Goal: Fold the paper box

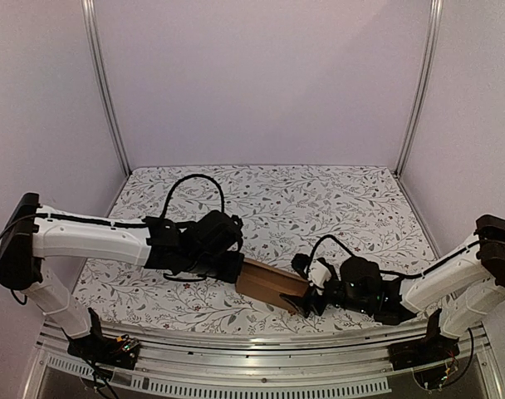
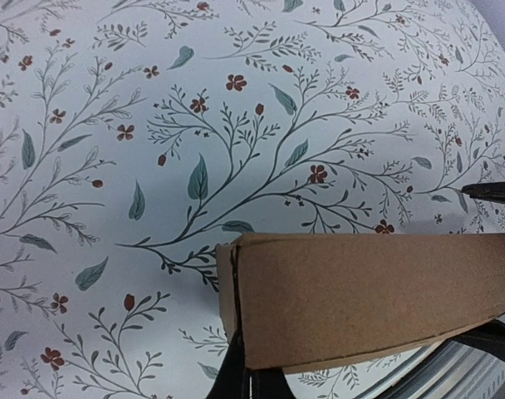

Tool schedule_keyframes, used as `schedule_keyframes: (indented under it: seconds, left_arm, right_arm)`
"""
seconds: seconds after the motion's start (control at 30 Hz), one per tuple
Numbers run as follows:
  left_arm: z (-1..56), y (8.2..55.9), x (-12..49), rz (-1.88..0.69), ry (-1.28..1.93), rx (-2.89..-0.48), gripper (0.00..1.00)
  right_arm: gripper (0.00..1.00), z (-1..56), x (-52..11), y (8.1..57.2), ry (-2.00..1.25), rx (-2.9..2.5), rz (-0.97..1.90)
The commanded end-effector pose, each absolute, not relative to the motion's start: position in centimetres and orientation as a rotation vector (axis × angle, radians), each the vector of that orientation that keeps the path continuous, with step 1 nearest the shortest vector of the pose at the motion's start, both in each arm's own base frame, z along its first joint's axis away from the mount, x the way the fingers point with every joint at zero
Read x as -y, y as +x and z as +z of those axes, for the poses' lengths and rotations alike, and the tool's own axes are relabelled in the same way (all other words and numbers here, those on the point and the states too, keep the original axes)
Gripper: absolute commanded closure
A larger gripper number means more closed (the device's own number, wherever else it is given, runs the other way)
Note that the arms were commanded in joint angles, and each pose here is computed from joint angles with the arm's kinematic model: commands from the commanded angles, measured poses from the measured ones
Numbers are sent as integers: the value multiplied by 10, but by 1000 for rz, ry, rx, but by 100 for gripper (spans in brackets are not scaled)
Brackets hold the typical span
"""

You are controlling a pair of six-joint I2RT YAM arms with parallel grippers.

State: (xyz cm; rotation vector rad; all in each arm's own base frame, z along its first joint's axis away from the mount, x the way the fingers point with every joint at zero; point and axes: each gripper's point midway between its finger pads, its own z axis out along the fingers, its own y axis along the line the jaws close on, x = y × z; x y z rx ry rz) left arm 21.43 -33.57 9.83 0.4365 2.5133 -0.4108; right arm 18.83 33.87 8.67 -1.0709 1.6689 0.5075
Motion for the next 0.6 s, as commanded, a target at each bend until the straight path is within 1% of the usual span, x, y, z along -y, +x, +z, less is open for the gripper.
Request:
schedule_keyframes:
  seconds: [0.0,0.13,0.23,0.37,0.47,0.5,0.57]
  left_arm:
    - [60,185,327,-345,533,-2666,100]
    - [60,185,328,-343,525,-2673,100]
    - [60,186,329,-344,520,-2673,100]
    - [61,186,331,-346,519,-2674,100]
    - [61,187,331,-346,511,-2676,100]
    - [61,187,331,-347,506,-2678,100]
    - [62,187,331,-349,501,-2678,100]
  right_arm:
    - [11,94,-328,188,-1070,-1710,485]
    - [8,108,-317,180,-1072,-1743,511]
    - [1,128,-304,177,-1038,-1763,547]
    - [1,154,-278,183,-896,-1829,559]
    - [1,171,-250,195,-688,-1914,492]
    - [1,172,-247,192,-668,-1950,514]
    - [1,176,-250,179,-761,-1962,553]
